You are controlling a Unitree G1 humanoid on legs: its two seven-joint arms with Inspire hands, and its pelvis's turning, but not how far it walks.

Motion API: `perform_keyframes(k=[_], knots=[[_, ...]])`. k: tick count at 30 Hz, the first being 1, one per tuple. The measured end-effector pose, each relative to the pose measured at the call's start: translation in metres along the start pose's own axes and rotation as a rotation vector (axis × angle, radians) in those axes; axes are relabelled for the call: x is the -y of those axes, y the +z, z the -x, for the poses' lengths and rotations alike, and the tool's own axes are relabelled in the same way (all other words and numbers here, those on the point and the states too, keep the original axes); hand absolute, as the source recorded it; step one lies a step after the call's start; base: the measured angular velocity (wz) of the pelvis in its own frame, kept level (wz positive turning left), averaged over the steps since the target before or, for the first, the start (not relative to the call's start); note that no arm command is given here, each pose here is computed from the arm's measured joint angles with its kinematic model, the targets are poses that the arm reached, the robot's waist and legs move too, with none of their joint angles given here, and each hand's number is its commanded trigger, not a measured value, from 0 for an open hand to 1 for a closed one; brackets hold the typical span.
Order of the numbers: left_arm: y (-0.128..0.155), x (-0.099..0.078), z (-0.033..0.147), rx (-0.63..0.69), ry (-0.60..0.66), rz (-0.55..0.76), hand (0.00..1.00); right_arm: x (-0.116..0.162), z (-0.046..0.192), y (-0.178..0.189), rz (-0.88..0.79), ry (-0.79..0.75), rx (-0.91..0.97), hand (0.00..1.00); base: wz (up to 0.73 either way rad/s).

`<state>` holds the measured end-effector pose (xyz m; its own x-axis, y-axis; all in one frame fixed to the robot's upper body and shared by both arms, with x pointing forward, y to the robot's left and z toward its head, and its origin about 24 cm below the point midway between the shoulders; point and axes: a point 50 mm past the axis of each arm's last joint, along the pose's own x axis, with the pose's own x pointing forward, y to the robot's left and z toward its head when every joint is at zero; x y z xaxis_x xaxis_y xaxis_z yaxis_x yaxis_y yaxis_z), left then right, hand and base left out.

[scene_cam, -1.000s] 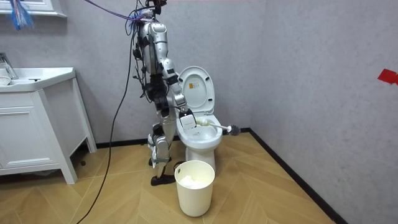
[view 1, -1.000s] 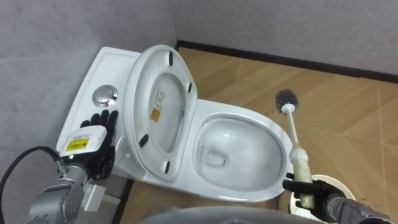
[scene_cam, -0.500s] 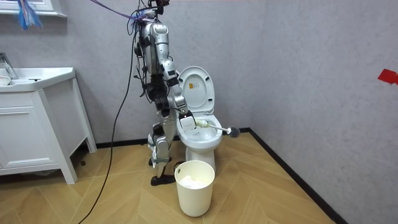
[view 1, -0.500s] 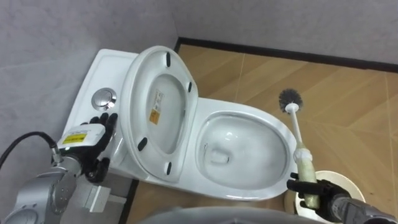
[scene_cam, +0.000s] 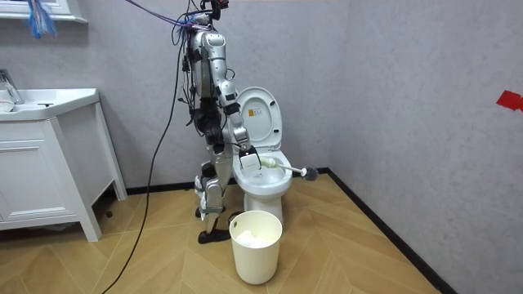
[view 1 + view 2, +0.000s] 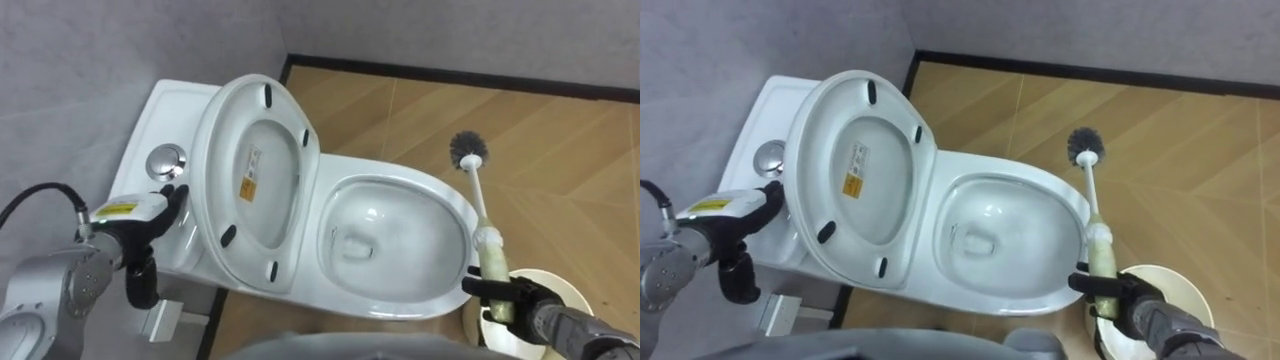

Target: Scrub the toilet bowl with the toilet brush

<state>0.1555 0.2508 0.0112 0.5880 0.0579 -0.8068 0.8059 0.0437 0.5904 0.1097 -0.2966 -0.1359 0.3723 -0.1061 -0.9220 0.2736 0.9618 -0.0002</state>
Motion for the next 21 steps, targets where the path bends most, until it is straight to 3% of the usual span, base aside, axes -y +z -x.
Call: perform_keyframes(k=[13, 21], knots=[[0.002, 0.001, 0.0, 0.019, 0.012, -0.028, 0.0, 0.007, 0.002, 0.007, 0.001, -0.042, 0.019, 1.0, 0.02], [0.002, 0.026, -0.011, 0.009, 0.203, 0.055, 0.0, 0.014, 0.003, 0.01, -0.033, -0.12, 0.05, 1.0, 0.04]])
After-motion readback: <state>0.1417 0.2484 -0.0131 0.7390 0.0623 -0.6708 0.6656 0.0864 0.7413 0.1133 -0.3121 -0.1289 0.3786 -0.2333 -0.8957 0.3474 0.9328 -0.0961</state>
